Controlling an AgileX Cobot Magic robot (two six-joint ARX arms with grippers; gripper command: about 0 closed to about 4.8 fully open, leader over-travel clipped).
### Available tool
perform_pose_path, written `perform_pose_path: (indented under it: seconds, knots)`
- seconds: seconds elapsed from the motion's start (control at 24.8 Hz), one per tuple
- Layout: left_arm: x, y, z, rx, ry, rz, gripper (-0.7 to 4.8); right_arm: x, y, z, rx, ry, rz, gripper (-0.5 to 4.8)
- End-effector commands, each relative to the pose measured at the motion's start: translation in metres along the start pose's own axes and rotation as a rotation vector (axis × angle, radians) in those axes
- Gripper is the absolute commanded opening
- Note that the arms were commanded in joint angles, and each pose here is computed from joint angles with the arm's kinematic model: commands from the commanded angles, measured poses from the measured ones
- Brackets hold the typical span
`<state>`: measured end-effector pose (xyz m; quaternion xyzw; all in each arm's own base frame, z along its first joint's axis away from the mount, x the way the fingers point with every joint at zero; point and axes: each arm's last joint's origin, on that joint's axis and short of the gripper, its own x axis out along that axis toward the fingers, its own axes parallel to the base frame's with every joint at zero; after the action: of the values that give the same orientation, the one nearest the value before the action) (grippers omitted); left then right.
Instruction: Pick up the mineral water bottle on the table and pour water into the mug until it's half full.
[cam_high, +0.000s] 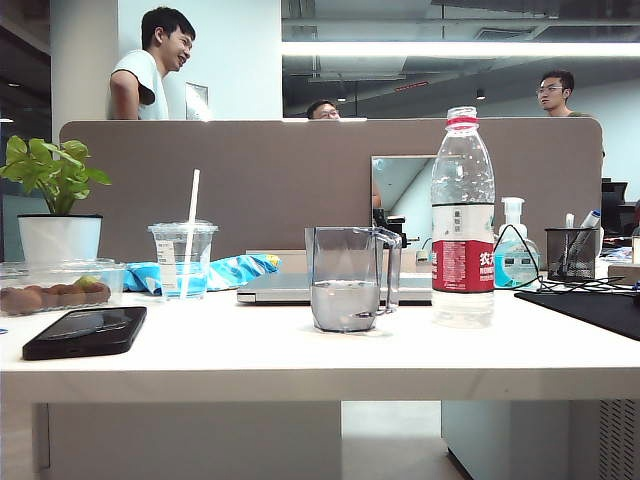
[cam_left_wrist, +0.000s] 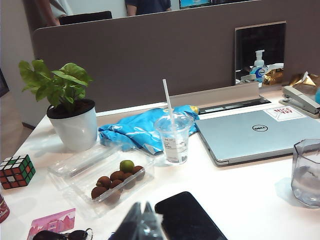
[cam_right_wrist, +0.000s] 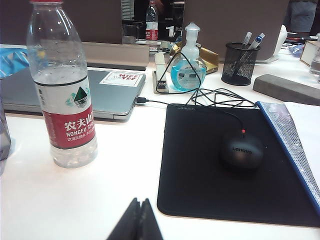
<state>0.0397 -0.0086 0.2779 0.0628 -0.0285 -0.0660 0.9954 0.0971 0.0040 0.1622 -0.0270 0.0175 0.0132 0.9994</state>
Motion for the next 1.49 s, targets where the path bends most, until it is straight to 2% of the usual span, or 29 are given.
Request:
perform_pose_path:
  seconds: [0.04, 0.36, 0.44, 0.48, 0.69, 0.77, 0.89, 1.17, 1.33, 1.49]
  knots:
    - [0.0, 0.0, 0.001, 0.002, -0.005, 0.004, -0.04, 0.001, 0.0, -0.001, 0.0, -0.006, -0.001, -0.05]
    - [0.001, 0.0, 0.001, 0.01, -0.012, 0.008, -0.04, 0.001, 0.0, -0.001, 0.0, -0.006, -0.001, -0.05]
    - [0.003, -0.002, -0.003, -0.055, -0.01, -0.022, -0.04, 0.001, 0.0, -0.001, 0.0, -0.006, -0.001, -0.05]
    - [0.012, -0.007, -0.015, -0.086, -0.013, -0.069, -0.04, 0.001, 0.0, -0.001, 0.0, -0.006, -0.001, -0.05]
    - [0.037, -0.025, -0.059, -0.098, -0.063, -0.213, -0.04, 0.001, 0.0, -0.001, 0.0, -0.006, -0.001, -0.05]
    - [0.041, -0.025, -0.073, -0.102, -0.047, -0.19, -0.04, 0.001, 0.0, -0.001, 0.0, -0.006, -0.001, -0.05]
    - [0.048, -0.019, -0.095, -0.133, 0.021, -0.08, -0.04, 0.001, 0.0, -0.001, 0.0, -0.006, -0.001, -0.05]
    - [0.048, 0.0, -0.111, -0.147, 0.117, 0.143, -0.04, 0.001, 0.0, -0.001, 0.0, -0.006, -0.001, -0.05]
    - [0.049, 0.004, -0.119, -0.145, 0.142, 0.184, -0.04, 0.001, 0.0, -0.001, 0.0, -0.006, -0.001, -0.05]
    - [0.049, 0.002, -0.127, -0.147, 0.175, 0.165, -0.04, 0.001, 0.0, -0.001, 0.0, -0.006, -0.001, -0.05]
